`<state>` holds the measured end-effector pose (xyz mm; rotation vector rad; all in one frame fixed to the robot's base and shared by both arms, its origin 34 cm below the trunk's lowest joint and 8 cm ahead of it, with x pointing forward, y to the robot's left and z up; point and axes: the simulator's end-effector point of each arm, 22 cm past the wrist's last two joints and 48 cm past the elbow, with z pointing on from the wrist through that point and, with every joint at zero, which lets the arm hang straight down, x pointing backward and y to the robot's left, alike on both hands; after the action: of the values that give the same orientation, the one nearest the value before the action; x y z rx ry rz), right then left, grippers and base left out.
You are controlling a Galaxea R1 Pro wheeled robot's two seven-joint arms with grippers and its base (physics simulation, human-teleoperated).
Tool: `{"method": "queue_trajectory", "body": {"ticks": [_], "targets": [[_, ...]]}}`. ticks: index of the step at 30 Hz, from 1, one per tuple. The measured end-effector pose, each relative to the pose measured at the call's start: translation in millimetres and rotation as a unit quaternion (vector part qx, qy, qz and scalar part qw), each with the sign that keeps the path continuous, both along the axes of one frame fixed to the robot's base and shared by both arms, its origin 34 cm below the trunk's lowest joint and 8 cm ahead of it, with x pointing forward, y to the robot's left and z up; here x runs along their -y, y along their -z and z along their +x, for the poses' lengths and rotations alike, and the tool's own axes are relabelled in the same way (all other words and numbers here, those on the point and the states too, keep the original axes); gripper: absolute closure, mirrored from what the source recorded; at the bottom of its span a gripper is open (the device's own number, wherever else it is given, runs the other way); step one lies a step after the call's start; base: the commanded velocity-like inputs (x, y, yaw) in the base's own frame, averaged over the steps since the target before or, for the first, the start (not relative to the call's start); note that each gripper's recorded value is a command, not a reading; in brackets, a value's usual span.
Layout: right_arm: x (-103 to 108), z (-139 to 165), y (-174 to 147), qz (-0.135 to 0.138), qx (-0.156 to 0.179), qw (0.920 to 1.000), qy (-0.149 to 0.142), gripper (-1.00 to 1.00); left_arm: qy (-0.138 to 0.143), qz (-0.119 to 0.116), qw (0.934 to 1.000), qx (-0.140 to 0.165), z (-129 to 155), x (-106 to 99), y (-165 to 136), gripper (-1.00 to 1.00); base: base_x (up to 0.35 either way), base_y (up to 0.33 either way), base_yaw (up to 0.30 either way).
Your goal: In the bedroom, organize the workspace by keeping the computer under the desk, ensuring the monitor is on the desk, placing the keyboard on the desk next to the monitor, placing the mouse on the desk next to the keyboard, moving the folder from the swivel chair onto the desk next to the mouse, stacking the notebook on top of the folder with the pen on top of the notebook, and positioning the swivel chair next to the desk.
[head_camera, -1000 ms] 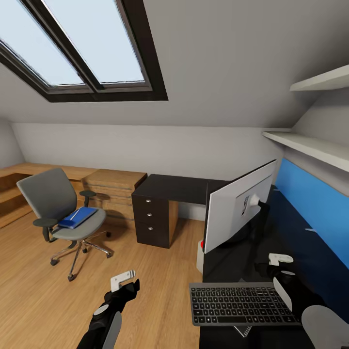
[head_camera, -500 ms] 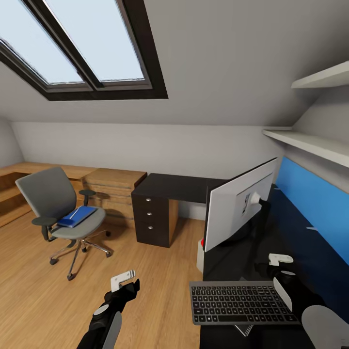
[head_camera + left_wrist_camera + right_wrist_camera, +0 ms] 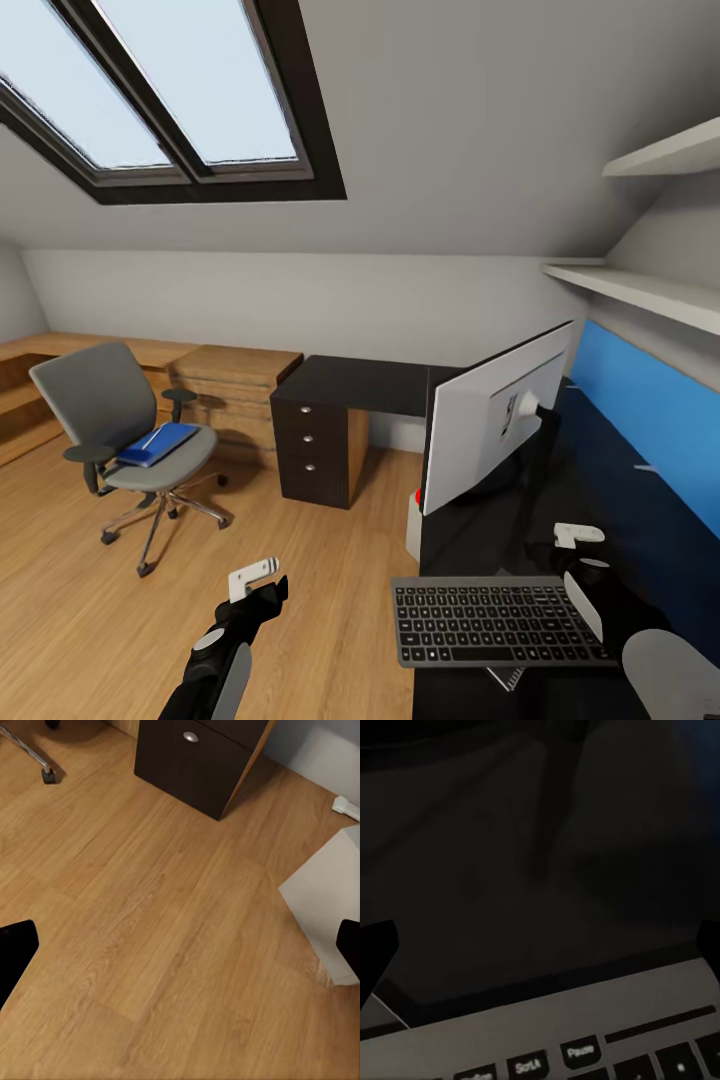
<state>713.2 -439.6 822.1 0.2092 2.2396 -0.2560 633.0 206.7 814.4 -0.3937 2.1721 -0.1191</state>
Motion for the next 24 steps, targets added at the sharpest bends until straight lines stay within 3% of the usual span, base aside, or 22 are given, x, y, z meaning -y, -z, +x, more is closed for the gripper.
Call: {"method": "queue_trajectory", "body": {"ticks": [4, 5, 9, 24], "targets": [[0, 1, 5, -0.001, 0.0, 1.0, -0.001, -1.0, 0.0, 0.0, 1.0, -0.001, 0, 0, 6, -1.0, 0.0, 0.0, 0.0], [-2, 1, 7, -0.02, -0.006, 0.9997, -0.015, -1.0, 0.0, 0.0, 1.0, -0.001, 0, 0, 8, -1.0, 0.0, 0.0, 0.0], [-3, 2, 12, -0.032, -0.009, 0.9992, -0.024, -1.0, 0.0, 0.0, 1.0, -0.002, 0, 0, 14, -1.0, 0.0, 0.0, 0.0], [-6, 1, 36, -0.033, -0.022, 0.9989, -0.027, -1.0, 0.0, 0.0, 1.0, -0.003, 2, 1, 36, -1.0, 0.0, 0.0, 0.0]]}}
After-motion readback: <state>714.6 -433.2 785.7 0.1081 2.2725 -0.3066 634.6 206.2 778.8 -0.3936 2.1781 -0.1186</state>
